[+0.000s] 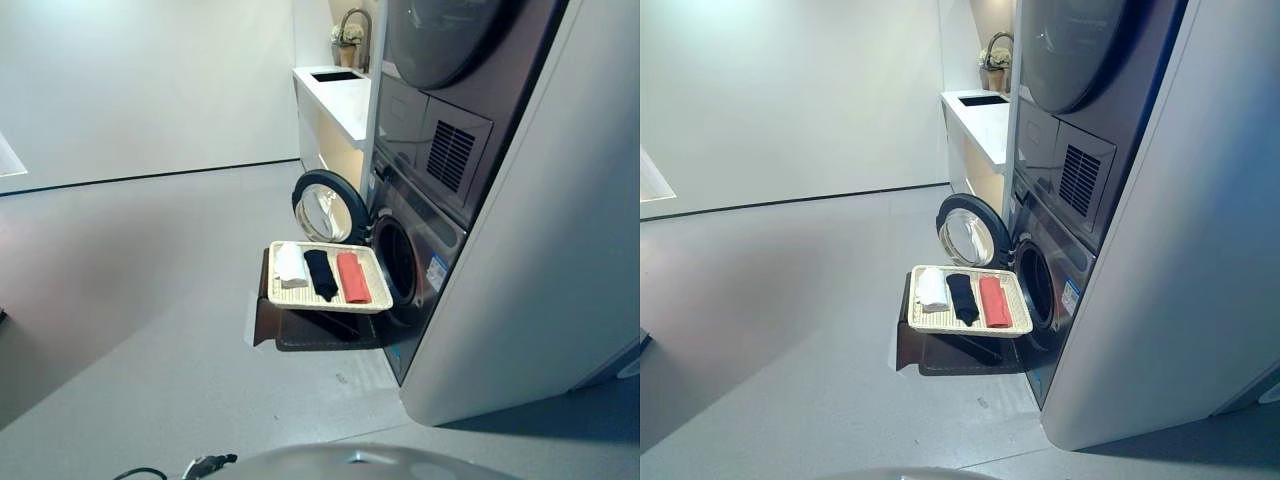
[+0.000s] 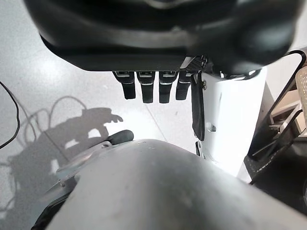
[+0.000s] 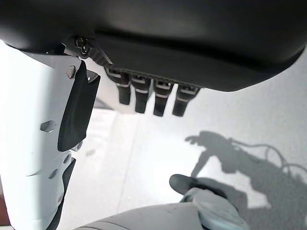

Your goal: Pick up the clothes and place them into the washing machine

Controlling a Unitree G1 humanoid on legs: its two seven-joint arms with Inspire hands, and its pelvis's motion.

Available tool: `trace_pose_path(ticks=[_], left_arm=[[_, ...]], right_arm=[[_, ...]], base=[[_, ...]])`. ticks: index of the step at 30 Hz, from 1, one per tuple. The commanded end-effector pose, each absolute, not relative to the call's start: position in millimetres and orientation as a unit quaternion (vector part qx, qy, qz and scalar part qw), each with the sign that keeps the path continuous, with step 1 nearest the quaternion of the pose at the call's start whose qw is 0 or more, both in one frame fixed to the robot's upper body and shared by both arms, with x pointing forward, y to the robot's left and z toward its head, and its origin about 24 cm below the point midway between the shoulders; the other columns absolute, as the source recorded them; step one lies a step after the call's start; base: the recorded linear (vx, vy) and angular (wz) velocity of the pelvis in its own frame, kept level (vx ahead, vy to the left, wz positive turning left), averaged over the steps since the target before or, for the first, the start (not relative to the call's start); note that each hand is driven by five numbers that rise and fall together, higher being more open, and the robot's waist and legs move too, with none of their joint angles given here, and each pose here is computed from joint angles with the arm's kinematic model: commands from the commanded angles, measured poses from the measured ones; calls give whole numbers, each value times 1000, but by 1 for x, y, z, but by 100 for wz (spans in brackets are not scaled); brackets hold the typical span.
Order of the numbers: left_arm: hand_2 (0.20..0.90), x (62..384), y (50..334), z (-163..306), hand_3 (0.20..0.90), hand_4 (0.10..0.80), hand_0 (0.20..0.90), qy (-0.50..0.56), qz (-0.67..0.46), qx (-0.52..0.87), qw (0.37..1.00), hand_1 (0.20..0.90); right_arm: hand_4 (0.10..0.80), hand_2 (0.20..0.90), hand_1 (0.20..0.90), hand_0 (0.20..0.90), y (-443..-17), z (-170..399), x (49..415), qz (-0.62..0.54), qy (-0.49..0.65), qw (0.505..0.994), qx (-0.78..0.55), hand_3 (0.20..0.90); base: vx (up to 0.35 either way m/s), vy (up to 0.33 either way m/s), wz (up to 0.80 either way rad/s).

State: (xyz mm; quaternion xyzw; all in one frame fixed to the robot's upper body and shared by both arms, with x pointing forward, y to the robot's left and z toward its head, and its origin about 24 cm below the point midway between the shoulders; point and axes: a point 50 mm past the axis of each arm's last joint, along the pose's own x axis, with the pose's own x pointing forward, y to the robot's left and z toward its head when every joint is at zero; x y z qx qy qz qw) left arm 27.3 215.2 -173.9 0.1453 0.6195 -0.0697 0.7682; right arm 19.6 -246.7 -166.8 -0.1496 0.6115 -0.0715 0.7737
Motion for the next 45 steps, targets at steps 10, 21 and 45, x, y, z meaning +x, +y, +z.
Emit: trace_pose_path(ticks=[10,21,45], left_arm=[[900,90,212,-165,900,800,900,541,-36,131,830,900],[900,102,223,-160,900,800,900,528,-38,152,835,900],[900,114,205,-159,900,800,900,494,1,115,862,900]], right_arm=[[800,900,900,900,-240,-163,69,-66,560,812,-149,900],[800,900,900,900,-243,-162,73,-99,548,822,-121,900],[800,900,900,900,-243,-151,111,-92,486,857,-147,900]], base=[[27,65,-2],[202,73,2],[398,-149,23]])
